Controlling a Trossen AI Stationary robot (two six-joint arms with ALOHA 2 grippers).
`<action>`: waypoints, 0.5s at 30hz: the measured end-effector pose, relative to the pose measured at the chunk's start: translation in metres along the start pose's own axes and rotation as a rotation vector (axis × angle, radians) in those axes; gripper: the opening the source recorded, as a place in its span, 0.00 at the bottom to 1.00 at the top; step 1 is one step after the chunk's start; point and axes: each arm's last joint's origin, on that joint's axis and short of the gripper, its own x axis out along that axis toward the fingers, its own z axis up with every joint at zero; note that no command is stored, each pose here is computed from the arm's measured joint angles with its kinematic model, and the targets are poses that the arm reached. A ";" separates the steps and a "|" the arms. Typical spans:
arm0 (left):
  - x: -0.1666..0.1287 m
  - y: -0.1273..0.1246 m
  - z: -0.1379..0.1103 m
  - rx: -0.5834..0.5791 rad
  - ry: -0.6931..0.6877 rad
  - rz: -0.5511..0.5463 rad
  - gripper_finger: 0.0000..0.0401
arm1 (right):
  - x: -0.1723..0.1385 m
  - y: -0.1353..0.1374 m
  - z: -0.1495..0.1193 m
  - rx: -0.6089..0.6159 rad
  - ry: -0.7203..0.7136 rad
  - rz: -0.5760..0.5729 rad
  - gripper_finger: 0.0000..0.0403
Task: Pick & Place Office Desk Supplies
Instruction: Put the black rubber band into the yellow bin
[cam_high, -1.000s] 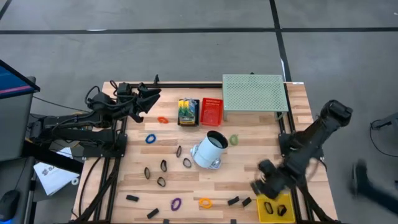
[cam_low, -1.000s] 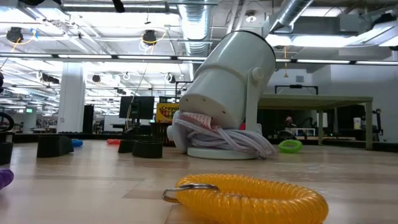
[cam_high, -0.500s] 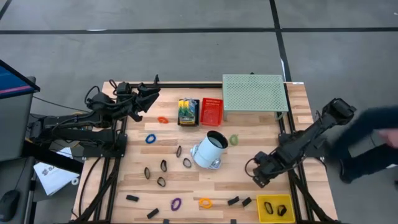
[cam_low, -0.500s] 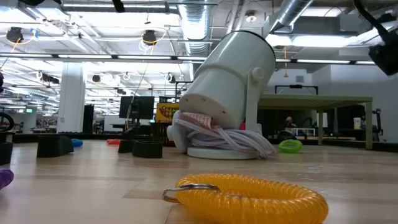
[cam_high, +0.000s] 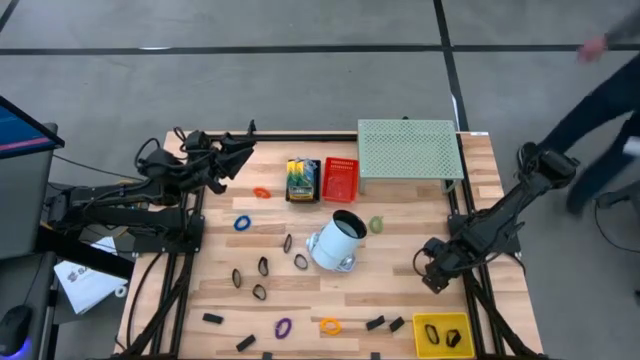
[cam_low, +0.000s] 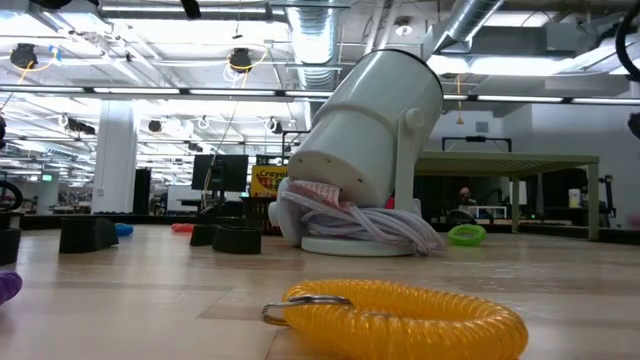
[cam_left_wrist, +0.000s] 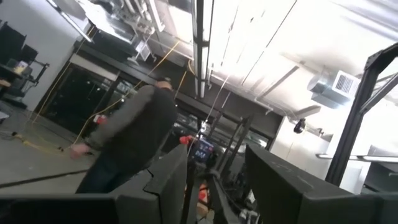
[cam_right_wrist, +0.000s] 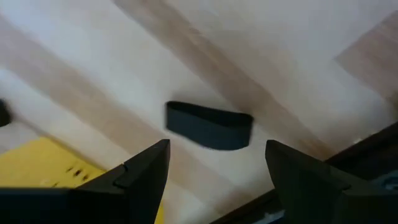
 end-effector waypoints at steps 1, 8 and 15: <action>0.000 0.000 0.000 0.000 -0.006 0.003 0.40 | 0.002 -0.001 0.000 0.000 0.000 -0.003 0.65; 0.000 -0.001 0.003 -0.002 -0.042 0.009 0.40 | 0.014 -0.006 0.000 0.023 -0.005 0.005 0.63; 0.000 -0.001 0.003 -0.002 -0.041 0.008 0.40 | 0.016 -0.006 0.000 0.020 -0.010 0.024 0.51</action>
